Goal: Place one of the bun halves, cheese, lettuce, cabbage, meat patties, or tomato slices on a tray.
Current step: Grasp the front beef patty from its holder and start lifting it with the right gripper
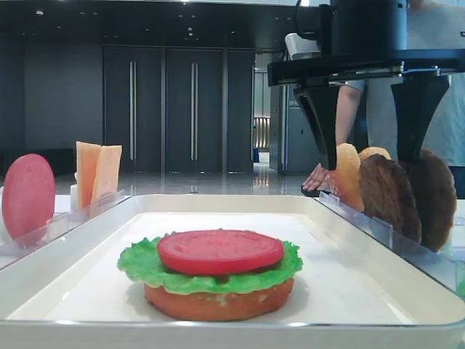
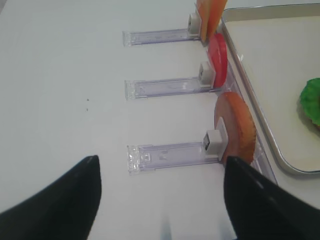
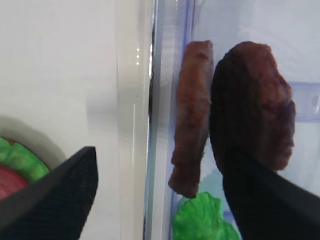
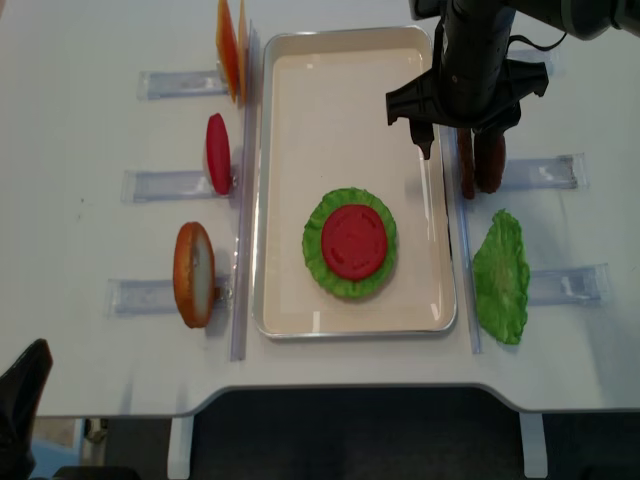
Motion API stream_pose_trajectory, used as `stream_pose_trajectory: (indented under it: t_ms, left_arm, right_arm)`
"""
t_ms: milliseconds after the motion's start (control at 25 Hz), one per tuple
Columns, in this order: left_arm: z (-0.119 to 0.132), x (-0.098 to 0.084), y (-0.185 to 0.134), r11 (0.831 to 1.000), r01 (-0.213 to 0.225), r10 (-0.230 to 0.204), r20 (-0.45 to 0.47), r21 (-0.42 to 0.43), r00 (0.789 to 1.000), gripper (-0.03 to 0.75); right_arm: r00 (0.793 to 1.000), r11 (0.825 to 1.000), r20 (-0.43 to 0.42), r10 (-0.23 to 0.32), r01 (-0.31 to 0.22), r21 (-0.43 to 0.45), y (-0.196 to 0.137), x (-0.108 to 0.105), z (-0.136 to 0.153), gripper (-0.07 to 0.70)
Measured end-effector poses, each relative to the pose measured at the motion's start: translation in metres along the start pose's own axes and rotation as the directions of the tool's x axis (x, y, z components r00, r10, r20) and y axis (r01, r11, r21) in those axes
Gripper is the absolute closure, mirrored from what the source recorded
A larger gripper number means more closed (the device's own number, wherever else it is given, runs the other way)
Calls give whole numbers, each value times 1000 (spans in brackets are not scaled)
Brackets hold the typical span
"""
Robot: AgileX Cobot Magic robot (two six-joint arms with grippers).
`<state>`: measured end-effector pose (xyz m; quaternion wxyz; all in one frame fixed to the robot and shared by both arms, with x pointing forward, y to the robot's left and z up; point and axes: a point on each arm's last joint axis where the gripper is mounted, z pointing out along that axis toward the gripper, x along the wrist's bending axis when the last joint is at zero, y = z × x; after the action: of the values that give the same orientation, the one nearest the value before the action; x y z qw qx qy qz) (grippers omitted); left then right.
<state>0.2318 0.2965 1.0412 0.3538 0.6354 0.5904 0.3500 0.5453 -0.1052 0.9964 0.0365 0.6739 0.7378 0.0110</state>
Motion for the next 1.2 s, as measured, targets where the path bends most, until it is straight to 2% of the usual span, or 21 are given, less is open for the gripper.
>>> stream_pose_trajectory:
  t_ms: [720, 1200]
  left_arm:
    - [0, 0, 0, 1000, 0, 0, 0, 0, 1000, 137]
    - [0, 0, 0, 1000, 0, 0, 0, 0, 1000, 137]
  right_arm:
    - [1000, 1000, 29, -12, 11, 11, 3, 1, 12, 132]
    - [998, 1000, 52, -24, 24, -2, 5, -2, 12, 294]
